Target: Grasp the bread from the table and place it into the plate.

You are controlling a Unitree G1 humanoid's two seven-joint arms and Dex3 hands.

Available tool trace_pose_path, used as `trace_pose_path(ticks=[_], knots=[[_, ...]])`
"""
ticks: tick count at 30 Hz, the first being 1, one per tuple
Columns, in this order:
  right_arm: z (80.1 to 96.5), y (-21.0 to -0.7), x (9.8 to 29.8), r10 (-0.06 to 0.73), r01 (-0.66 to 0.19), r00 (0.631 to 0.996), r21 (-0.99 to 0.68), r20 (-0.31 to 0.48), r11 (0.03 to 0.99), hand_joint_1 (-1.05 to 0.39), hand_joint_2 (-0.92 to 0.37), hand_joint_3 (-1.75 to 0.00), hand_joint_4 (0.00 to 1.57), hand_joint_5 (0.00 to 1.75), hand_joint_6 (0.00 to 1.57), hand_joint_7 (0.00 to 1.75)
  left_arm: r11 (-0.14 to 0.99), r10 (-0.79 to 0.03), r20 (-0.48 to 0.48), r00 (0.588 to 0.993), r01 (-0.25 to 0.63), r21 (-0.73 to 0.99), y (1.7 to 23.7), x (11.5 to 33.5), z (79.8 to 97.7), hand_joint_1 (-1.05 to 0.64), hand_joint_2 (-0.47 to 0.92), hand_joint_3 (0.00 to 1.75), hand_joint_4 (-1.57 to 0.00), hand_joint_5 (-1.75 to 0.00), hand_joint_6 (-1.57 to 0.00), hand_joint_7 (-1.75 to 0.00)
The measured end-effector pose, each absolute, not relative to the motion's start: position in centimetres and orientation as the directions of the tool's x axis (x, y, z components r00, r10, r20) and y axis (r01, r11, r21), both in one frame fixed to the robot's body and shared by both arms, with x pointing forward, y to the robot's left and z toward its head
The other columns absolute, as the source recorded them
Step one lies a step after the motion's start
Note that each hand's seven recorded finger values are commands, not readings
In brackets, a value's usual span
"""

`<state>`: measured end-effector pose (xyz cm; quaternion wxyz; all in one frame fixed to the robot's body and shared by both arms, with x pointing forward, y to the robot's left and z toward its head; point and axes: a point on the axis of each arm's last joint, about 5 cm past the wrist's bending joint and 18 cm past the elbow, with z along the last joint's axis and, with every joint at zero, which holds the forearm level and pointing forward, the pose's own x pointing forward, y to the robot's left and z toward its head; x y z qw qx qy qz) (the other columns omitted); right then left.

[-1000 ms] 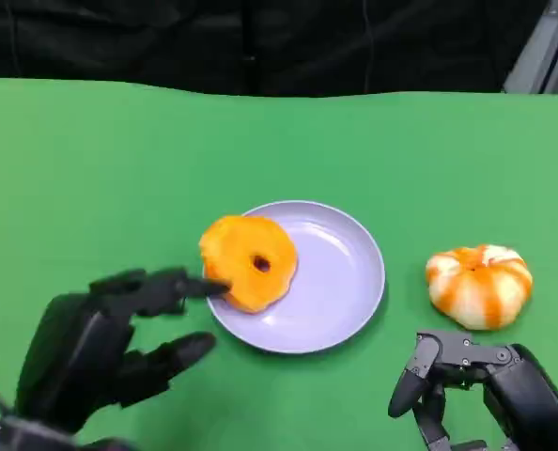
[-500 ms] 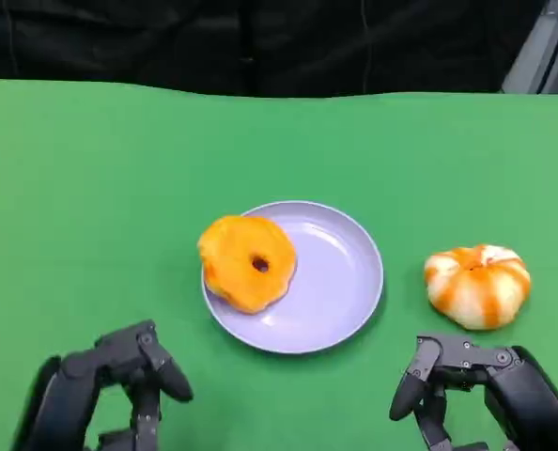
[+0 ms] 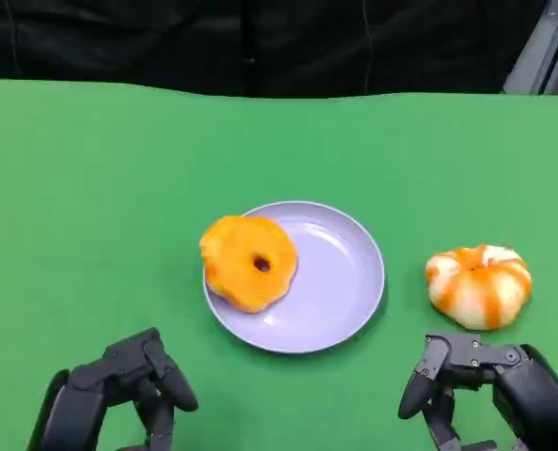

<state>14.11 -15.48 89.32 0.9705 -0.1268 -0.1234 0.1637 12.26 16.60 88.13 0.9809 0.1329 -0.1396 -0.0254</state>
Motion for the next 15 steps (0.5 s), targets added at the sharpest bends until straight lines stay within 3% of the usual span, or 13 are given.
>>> trace_pose_path(ticks=[15], knots=[[88.8, -15.7, 15.6, 0.362, -0.294, 0.910, -0.303, 0.200, 0.906, 0.06, -0.30, -1.44, 0.86, 1.72, 0.82, 1.30, 0.967, -0.120, 0.265, 0.957, 0.052, 0.251, 16.2, 13.9, 87.8, -0.01, 0.28, 1.54, -0.88, -1.75, -0.81, -1.58]])
